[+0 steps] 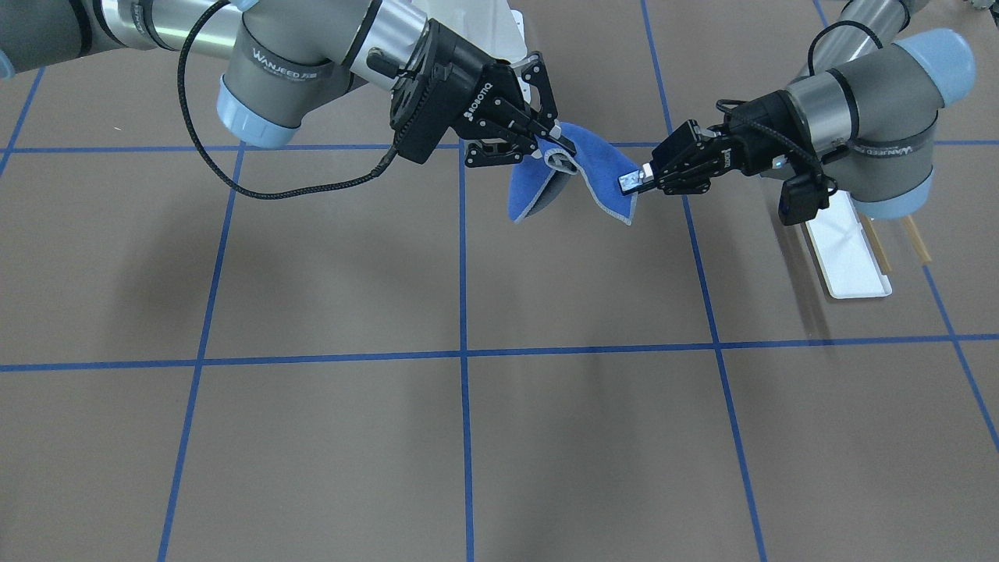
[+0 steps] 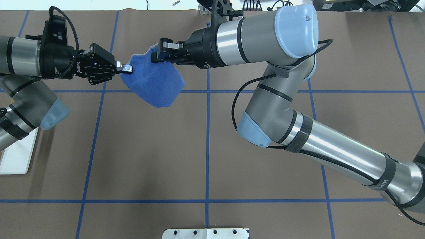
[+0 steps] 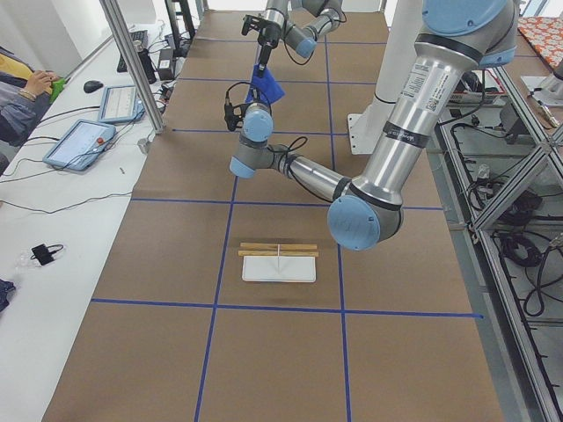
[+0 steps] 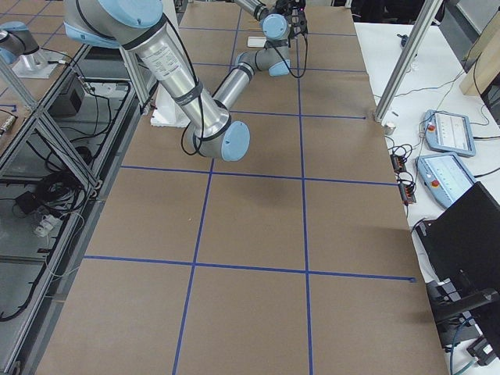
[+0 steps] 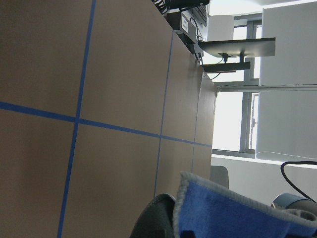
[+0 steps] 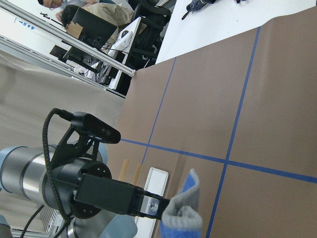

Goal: Hang towel on rack

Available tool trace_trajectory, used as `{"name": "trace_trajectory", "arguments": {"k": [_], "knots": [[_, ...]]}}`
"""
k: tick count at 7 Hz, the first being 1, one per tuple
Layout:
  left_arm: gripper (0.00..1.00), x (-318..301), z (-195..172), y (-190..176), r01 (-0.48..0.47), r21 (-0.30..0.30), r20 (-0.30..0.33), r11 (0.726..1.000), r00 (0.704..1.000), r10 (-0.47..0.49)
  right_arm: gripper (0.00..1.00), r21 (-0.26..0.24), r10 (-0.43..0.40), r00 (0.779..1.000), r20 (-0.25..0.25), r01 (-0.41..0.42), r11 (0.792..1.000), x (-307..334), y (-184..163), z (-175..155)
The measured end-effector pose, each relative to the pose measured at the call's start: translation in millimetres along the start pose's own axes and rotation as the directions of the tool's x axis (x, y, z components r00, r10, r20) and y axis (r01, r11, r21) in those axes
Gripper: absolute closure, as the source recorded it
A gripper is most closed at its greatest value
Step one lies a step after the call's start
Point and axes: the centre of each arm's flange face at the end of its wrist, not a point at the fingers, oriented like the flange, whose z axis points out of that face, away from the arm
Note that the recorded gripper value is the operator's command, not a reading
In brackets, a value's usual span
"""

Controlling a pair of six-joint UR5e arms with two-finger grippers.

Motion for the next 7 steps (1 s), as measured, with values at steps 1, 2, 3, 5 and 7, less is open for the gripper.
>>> {"name": "trace_trajectory", "arguments": {"k": [1,2,3,5,7], "knots": [[1.0,2,-1,1,-0.012,-0.004,-0.009,1.0,1.0,0.012,0.0,0.0,0.0,1.0,0.002,0.0,1.0,4,1,-1],[1.0,4,-4,1,-0.03,-0.003,-0.019,1.0,0.999,0.029,0.0,0.005,0.008,1.0,0.001,-0.008,1.0,7,0,-4],[1.0,10,-13,-4,-0.05,0.01,-0.03,0.999,0.998,0.051,0.0,0.02,0.018,1.0,-0.006,-0.018,1.0,12,-7,-12],[1.0,20,-46,-16,-0.129,0.06,-0.037,0.99,0.991,0.131,0.0,0.078,0.014,0.999,-0.04,-0.011,0.997,37,-28,-54],[1.0,-10,-97,-11,-0.272,0.095,0.035,0.958,0.962,0.269,0.0,0.142,0.017,0.994,-0.109,-0.001,0.99,78,-47,-116]]}}
